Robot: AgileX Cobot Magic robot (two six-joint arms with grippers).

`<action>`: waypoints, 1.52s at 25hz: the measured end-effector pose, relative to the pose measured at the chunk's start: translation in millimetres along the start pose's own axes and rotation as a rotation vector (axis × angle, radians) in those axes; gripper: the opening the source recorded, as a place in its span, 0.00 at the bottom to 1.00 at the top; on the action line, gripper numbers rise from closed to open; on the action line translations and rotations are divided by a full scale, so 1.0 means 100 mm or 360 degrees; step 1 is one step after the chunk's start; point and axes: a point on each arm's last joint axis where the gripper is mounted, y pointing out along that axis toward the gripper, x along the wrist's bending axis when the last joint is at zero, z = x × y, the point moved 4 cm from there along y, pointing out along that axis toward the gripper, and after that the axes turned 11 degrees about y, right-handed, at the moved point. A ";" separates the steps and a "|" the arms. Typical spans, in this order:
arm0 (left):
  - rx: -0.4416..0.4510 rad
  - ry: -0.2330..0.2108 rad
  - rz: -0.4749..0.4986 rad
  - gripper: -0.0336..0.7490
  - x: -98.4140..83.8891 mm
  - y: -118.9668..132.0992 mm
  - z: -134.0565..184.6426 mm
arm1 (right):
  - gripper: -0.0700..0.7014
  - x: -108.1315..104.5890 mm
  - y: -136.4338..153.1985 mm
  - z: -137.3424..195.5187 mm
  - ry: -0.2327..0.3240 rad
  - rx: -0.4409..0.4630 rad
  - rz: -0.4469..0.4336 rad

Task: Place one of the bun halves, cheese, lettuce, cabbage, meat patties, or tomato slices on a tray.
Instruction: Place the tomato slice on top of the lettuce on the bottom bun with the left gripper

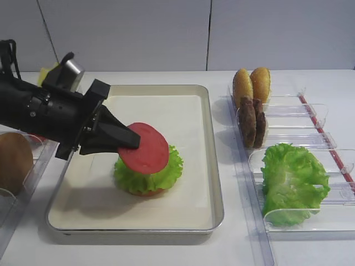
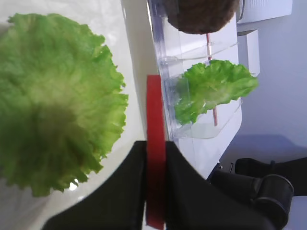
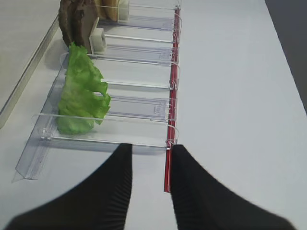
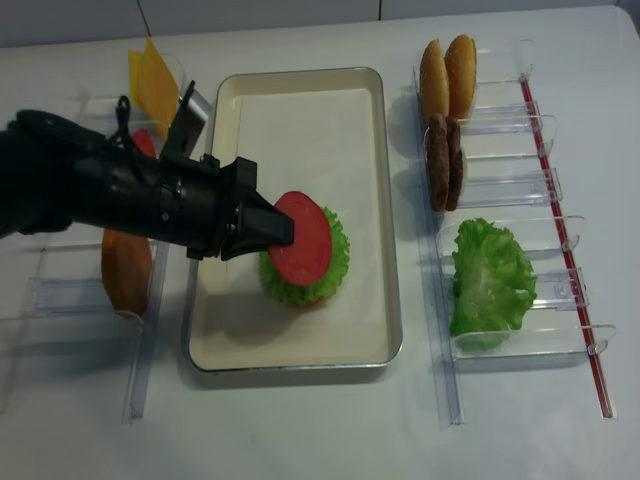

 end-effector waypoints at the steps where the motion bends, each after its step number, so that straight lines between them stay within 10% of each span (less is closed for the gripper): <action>1: -0.0004 -0.0013 0.0008 0.09 0.04 0.03 -0.01 | 0.42 0.00 0.00 0.00 0.0000 0.0000 0.0000; 38: -0.0004 -0.0213 -0.0012 0.10 0.46 0.28 0.00 | 0.39 0.00 0.00 0.00 0.0000 0.0000 0.0000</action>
